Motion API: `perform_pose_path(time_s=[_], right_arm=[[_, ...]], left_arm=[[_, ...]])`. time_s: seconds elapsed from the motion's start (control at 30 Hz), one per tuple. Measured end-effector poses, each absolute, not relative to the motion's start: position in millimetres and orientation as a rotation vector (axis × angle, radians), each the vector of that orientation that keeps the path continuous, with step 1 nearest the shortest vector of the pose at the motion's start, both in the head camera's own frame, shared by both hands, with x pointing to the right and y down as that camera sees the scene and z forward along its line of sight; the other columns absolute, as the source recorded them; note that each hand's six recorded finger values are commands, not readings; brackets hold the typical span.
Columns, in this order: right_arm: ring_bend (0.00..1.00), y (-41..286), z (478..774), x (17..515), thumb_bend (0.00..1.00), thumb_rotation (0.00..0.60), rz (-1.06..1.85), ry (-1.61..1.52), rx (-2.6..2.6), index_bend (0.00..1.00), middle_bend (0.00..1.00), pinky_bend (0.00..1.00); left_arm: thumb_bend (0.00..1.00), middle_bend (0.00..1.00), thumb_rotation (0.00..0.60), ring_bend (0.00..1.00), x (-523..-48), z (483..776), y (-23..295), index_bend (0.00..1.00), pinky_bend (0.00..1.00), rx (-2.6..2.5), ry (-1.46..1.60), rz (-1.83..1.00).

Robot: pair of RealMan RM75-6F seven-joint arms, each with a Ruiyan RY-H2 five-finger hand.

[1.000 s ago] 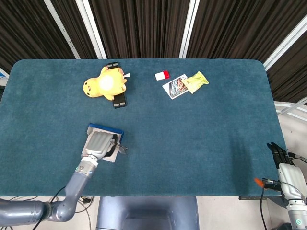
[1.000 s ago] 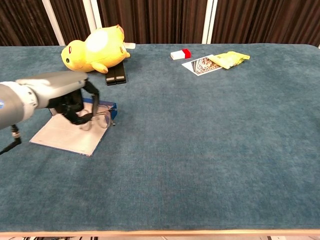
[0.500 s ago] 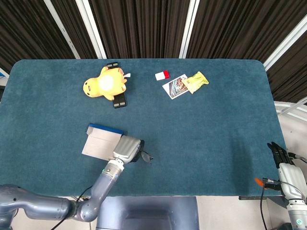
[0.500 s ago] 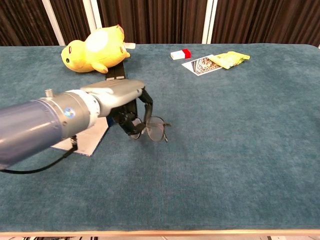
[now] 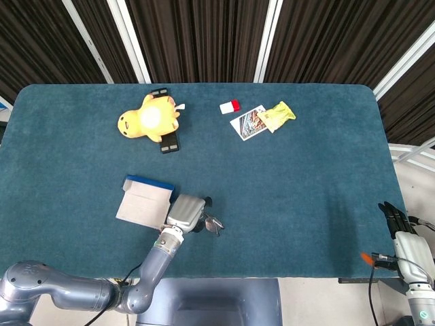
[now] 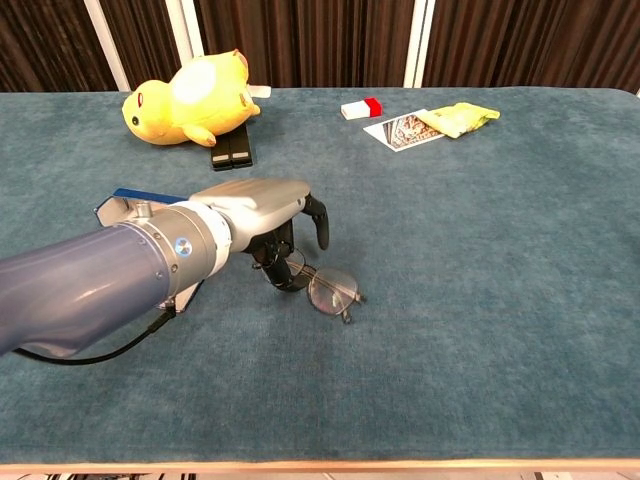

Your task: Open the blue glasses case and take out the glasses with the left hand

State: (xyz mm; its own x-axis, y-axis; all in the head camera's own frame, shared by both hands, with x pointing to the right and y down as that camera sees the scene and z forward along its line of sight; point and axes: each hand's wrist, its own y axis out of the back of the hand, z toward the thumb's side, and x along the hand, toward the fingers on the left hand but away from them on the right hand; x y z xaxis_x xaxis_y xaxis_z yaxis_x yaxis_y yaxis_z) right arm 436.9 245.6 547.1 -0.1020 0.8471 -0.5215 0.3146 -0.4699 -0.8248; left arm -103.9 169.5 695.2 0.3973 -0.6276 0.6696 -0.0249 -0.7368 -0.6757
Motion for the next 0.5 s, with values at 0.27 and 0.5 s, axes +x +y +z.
perform_pose_path(time_s=[0.27, 0.5], right_arm=[[0.0, 245.8, 546.3, 436.7, 0.16, 0.6, 1.597, -1.268, -1.731, 0.0, 0.0, 0.2], [0.0, 245.9, 546.1, 437.1, 0.16, 0.6, 1.594, -1.256, -1.72, 0.0, 0.0, 0.2]], left_arm=[[0.26, 0.81, 0.6, 0.7, -119.5, 682.2, 162.2, 0.27, 0.8, -2.071, 0.614, -1.324], [0.25, 0.24, 0.6, 0.23, -165.6, 654.2, 152.4, 0.06, 0.4, -1.975, 0.709, -1.263]])
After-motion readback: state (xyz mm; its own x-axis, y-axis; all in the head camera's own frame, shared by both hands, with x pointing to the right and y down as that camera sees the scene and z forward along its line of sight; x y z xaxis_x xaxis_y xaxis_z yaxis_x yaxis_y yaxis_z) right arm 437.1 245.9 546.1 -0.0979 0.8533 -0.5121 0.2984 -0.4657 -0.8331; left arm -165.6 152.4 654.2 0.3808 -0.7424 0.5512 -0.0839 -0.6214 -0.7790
